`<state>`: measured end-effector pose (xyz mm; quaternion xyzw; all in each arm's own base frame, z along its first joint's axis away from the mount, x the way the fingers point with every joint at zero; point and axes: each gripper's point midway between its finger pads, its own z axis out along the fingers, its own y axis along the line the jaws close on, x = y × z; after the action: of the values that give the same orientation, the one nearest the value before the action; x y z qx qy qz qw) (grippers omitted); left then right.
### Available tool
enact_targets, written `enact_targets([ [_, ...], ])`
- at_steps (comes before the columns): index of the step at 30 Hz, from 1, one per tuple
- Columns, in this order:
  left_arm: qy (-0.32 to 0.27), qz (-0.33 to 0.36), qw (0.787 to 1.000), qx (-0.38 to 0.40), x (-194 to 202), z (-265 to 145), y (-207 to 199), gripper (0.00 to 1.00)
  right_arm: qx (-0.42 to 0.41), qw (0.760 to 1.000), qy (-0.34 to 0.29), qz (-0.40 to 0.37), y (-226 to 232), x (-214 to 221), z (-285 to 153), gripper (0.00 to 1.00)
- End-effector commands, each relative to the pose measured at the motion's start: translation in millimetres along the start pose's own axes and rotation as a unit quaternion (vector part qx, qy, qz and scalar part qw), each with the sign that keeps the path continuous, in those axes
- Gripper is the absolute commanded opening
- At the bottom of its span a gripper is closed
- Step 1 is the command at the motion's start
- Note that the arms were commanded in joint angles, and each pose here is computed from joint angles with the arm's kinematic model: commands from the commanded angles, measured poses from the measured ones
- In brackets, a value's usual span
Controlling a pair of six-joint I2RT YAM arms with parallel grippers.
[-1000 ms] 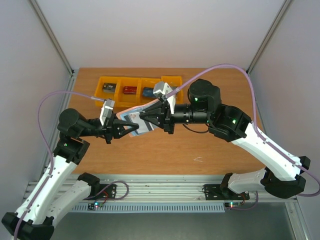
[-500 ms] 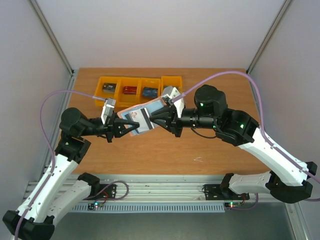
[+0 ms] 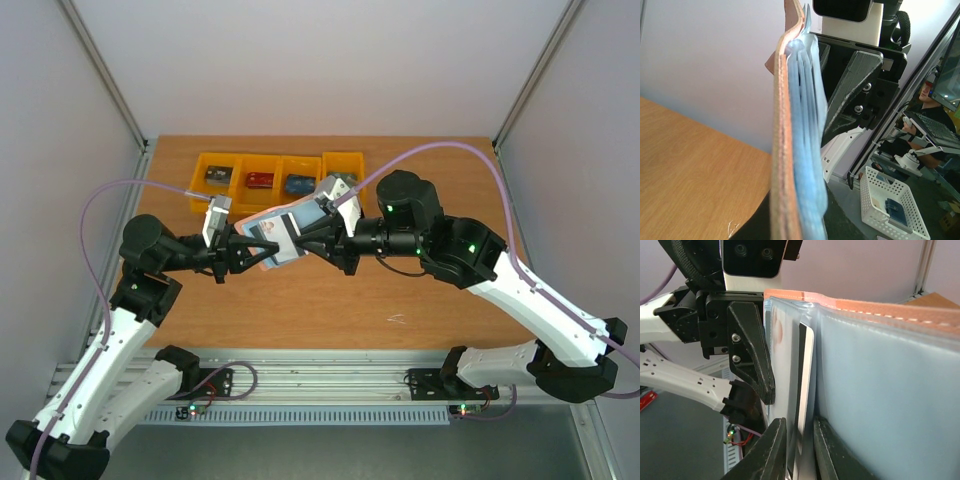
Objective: Take the credit cards out of the card holder
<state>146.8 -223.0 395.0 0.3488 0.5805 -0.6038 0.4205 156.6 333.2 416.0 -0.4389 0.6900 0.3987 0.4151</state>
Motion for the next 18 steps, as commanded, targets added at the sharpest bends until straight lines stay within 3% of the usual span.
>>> enact_targets([
  [1, -0.008, 0.048, 0.999, 0.02, -7.7, -1.3, -13.6, 0.0, 0.028, 0.999, -0.011, -0.011, -7.1, -6.0, -13.1, 0.15],
  [18, 0.006, 0.09, 0.996, 0.022, -2.3, -3.4, -19.2, 0.0, 0.039, 0.999, -0.002, 0.009, -13.1, -8.7, -9.4, 0.13],
])
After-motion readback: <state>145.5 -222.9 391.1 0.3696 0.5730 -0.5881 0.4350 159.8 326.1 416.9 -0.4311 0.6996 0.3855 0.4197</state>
